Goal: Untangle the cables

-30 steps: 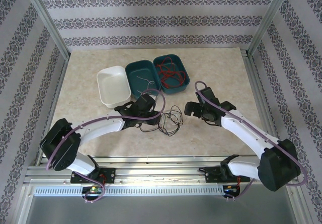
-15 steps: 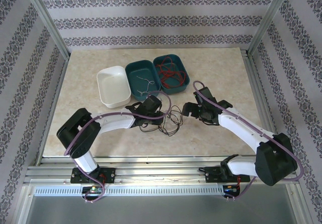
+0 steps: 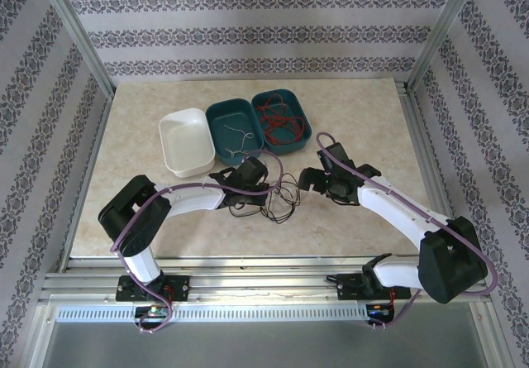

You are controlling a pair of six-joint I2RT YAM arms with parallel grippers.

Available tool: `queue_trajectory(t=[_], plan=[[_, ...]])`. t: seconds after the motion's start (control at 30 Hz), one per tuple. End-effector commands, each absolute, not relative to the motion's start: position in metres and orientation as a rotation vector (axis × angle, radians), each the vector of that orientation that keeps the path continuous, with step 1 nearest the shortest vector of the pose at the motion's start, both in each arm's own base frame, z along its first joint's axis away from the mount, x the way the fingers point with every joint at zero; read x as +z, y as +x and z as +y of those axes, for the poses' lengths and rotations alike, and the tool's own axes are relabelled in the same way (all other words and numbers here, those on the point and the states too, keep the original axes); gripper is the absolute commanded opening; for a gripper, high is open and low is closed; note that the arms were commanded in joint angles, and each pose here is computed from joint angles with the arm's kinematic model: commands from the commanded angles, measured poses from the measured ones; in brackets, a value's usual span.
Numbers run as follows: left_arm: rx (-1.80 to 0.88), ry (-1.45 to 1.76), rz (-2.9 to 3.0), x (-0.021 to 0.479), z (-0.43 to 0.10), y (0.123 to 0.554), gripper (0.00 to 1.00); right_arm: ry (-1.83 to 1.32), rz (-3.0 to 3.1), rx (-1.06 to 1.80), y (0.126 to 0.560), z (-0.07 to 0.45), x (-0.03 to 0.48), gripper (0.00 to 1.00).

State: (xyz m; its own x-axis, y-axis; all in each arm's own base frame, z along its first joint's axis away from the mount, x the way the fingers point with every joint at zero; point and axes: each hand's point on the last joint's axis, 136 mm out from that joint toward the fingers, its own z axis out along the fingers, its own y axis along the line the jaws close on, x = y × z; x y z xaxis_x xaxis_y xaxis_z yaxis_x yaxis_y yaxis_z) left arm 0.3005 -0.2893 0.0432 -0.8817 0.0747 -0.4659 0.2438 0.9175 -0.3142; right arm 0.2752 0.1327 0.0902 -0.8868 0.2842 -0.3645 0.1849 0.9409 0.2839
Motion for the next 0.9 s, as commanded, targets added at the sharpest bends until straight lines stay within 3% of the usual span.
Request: queue_trajectory(t=[0.0,0.37,0.87], plan=[[-0.545,0.254,2.565,0.074,-0.299,0.304,0.0,0.337,2.679,0.351,0.275,0.135,0.092,0.98],[-0.67,0.366,2.469,0.162,-0.309,0.298,0.0,0.284,2.638,0.426,0.279,0.146,0.1,0.98],[-0.877,0.265,2.279,0.239,-0.32,0.33,0.0,0.138,2.453,0.584,0.275,0.168,0.122,0.98]])
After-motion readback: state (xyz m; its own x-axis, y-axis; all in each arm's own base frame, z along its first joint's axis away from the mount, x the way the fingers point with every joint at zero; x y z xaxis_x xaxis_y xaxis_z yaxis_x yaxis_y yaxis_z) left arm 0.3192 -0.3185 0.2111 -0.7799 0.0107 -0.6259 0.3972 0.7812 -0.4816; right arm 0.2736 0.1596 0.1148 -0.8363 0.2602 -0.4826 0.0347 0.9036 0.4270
